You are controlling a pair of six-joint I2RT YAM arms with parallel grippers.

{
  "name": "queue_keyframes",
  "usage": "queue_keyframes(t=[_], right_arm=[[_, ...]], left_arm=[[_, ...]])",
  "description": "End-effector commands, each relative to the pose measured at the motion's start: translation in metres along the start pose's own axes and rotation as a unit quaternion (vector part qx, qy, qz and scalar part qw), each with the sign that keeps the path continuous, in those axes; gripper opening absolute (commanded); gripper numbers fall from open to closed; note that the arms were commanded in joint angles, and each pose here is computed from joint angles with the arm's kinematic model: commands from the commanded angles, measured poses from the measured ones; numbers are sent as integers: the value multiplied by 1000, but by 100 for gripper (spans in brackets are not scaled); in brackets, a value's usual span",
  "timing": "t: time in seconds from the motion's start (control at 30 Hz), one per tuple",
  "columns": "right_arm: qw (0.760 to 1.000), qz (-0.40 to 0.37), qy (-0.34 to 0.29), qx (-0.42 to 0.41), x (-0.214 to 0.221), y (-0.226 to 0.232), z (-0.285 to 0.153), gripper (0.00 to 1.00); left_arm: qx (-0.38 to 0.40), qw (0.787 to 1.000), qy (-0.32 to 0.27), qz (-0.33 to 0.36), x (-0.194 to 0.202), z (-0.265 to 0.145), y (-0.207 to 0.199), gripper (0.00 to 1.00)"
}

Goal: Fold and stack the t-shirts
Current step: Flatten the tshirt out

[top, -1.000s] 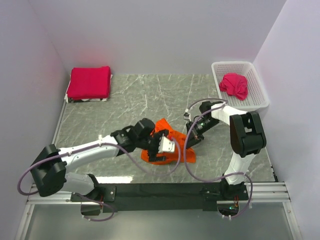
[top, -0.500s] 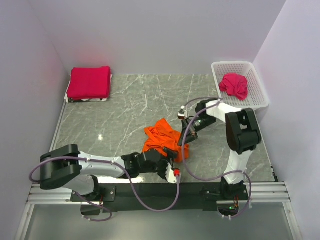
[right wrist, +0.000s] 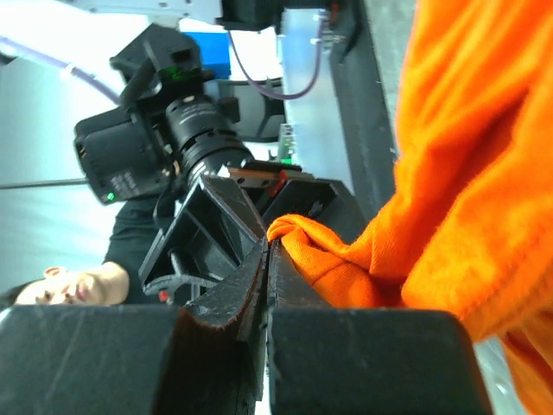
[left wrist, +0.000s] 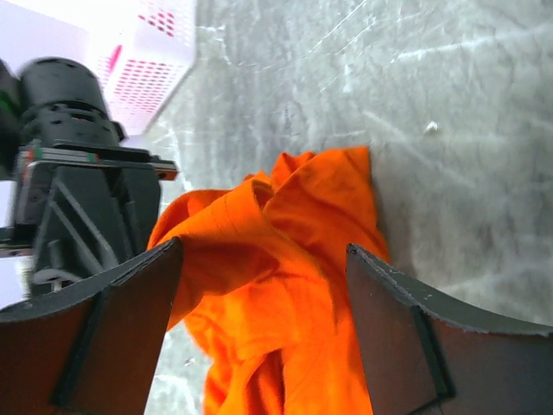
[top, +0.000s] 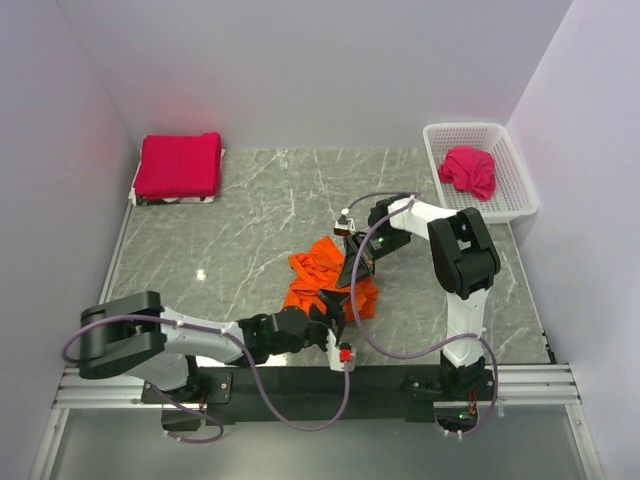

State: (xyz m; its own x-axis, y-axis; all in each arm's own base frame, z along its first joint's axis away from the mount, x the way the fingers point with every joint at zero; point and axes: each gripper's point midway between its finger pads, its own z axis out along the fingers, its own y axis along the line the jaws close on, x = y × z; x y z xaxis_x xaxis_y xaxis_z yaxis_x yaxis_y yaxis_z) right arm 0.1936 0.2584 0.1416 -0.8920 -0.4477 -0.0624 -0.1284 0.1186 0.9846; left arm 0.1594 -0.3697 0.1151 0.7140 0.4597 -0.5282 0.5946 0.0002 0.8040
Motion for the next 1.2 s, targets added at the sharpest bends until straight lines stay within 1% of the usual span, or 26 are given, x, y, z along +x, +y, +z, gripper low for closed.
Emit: queue_keyframes(t=[0.0,0.03,0.07,0.13,0.27,0.4,0.43,0.47,0.5,0.57,0.6,0.63,0.77,0.93,1.03,1.07,1.1,1.17], right_arm=[[998,63,29,-10,12,13,9,0],[998,61,34,-9,13,14,12,0],[997,63,35,-9,13,13,13,0],[997,64,34,-9,11,13,13,0],[997,67,30,-8,9,10,10,0],[997,68,27,-12,9,11,10,0],[997,65,27,-13,9,12,10,0],[997,67,27,-13,10,12,10,0],[997,68,26,-15,9,12,10,0],[997,73,24,-17,8,11,10,0],[997,74,25,-19,9,11,11,0],[997,75,26,-19,9,11,12,0],[997,71,32,-19,14,13,15,0],[997,63,52,-15,21,16,24,0],[996,61,67,-12,27,17,31,0],[996,58,71,-11,28,17,32,0],[996,57,74,-10,28,18,34,0],[995,52,80,-8,29,19,36,0]], left_arm=[[-109,993,-27,34,-18,-24,62,83],[-100,994,-37,39,-21,-27,58,83],[-89,994,-37,43,-21,-28,54,83],[-88,994,-46,51,-26,-32,57,83],[-57,993,-75,70,-36,-39,48,82],[-41,993,-81,77,-38,-39,43,82],[-36,993,-80,82,-36,-39,40,81],[-25,991,-94,89,-41,-38,35,81],[-7,990,-96,103,-40,-38,27,77],[23,988,-100,116,-39,-36,15,72],[48,987,-99,120,-38,-34,7,69],[54,987,-96,120,-37,-32,4,69],[74,986,-78,128,-30,-23,-1,69],[47,987,-58,142,-23,-15,8,71],[28,988,-49,142,-20,-13,19,70],[21,989,-43,142,-18,-12,22,69],[17,989,-37,142,-16,-11,26,61],[16,991,-29,132,-11,-10,31,48]])
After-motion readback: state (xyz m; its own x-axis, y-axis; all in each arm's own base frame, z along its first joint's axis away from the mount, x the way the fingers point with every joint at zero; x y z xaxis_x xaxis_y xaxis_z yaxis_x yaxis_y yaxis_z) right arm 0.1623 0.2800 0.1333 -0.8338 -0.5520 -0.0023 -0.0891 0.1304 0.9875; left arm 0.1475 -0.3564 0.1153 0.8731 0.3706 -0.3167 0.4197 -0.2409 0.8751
